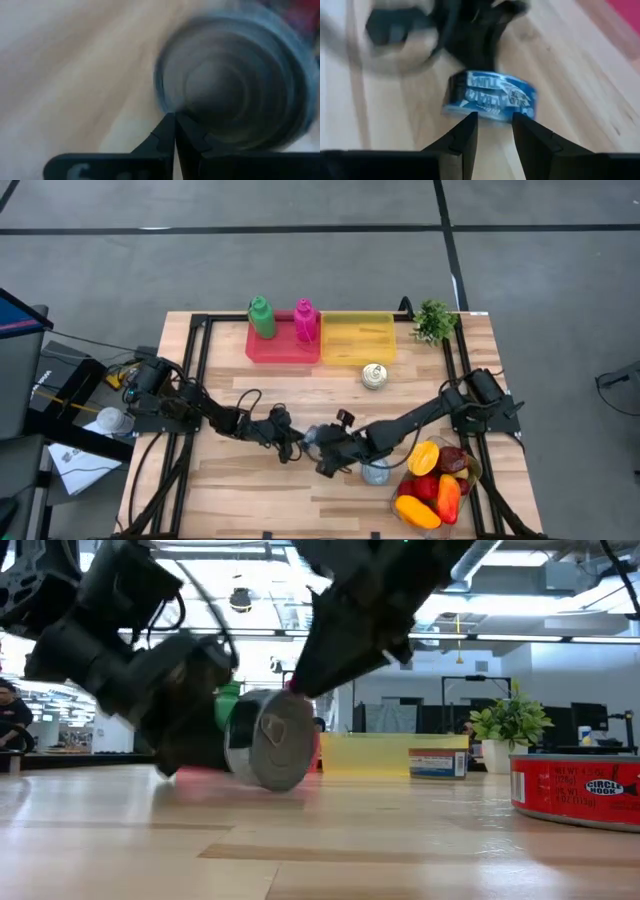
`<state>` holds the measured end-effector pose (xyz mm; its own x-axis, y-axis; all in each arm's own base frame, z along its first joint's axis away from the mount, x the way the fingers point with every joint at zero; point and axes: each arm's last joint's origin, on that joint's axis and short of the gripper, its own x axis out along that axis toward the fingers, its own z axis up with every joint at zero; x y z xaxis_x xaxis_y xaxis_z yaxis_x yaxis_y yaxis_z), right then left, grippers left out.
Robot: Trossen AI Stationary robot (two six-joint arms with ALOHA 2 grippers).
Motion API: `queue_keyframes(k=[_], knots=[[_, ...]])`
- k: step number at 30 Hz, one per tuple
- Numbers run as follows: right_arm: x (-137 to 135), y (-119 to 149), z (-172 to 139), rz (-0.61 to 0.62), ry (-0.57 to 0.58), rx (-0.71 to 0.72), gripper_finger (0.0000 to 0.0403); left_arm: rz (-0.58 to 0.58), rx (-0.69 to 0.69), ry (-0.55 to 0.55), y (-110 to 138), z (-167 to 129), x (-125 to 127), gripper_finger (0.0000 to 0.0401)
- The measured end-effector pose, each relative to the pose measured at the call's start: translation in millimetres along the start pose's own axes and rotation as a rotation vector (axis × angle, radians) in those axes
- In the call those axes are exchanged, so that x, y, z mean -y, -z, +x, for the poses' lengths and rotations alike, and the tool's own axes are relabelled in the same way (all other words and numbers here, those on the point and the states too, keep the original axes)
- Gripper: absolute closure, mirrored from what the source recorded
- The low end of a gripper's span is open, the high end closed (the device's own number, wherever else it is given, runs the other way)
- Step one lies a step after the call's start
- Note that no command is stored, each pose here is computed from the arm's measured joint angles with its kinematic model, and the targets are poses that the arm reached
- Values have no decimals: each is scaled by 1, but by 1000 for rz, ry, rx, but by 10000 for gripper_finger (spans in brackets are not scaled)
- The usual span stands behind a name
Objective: Pick & Place Food Item
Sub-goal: Put the blue tuna can into the yellow bin
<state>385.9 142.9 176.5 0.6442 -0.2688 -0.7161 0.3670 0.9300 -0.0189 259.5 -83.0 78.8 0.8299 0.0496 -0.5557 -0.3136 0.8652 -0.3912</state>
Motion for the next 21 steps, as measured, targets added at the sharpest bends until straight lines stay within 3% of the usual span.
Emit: queue_keyframes(k=[9, 13, 16, 21], knots=[[8, -1, 6, -21, -24, -50, 285, 11, -6, 7, 0, 0, 1, 401], [15, -18, -18, -15, -59, -9, 281, 5, -1, 6, 0, 0, 1, 401], [24, -29, -34, 89, -97, -22, 256, -1, 4, 6, 0, 0, 1, 401], [21, -34, -52, 255, -172, -19, 176, -27, 29, 39, -5, -2, 4, 401]])
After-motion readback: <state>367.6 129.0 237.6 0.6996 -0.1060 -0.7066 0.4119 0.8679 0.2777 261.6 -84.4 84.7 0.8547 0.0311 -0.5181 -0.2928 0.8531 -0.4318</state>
